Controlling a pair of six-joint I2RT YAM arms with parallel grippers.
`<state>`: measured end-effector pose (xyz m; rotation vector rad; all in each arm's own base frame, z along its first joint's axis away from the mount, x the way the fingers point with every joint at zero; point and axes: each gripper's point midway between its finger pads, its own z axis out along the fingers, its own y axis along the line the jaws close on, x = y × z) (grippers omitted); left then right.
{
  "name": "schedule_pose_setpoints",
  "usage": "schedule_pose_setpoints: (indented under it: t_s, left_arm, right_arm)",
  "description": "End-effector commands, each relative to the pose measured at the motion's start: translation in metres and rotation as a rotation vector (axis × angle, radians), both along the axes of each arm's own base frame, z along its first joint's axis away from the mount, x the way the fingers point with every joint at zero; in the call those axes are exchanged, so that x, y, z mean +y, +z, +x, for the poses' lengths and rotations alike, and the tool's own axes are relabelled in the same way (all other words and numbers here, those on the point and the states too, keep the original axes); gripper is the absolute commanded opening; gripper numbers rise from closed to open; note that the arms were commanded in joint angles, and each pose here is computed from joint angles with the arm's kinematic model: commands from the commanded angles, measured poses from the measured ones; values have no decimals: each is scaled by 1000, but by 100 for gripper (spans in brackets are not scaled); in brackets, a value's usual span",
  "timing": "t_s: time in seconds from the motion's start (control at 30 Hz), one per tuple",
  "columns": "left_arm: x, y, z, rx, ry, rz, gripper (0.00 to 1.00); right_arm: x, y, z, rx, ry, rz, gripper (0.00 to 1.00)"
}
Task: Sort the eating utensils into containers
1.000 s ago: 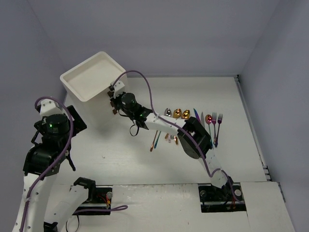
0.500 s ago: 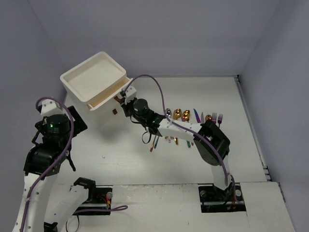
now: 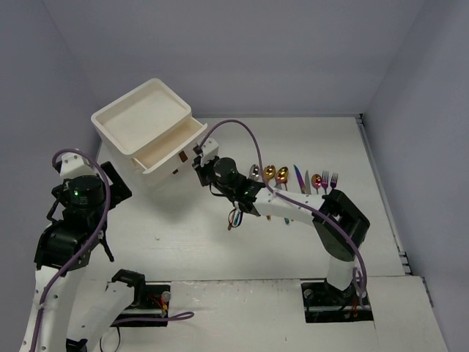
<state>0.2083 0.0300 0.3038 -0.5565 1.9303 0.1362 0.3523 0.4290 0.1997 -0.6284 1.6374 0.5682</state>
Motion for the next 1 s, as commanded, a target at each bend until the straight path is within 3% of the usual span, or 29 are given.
schedule_pose_setpoints:
  t_s: [0.0,0.17,0.2,0.37,0.5,0.7,0.97]
  left_arm:
    - [-3,13,6,-49,-7,-13,86]
    - [-5,14,6,-47,-25,-13,86]
    - [-5,14,6,-46,-30,-10,86]
    - [-13,21,6,-46,-103,9,86]
    - [-26,28,6,-47,-207,20,86]
    - [-66,36,14,-26,-470,21,86]
    - [-132,53,43,-3,-751,-74,86]
  right_arm:
    - [-13,52,-7,-63,-36,103,0]
    - [-20,56,-10,-60,-47,105,1]
    - [-22,57,-11,-58,-49,107,5]
    - [-34,69,-17,-60,-60,119,46]
    - [-53,80,-24,-69,-92,103,60]
    - [-109,82,-29,-42,-222,50,71]
    - [-232,78,-25,54,-503,74,81]
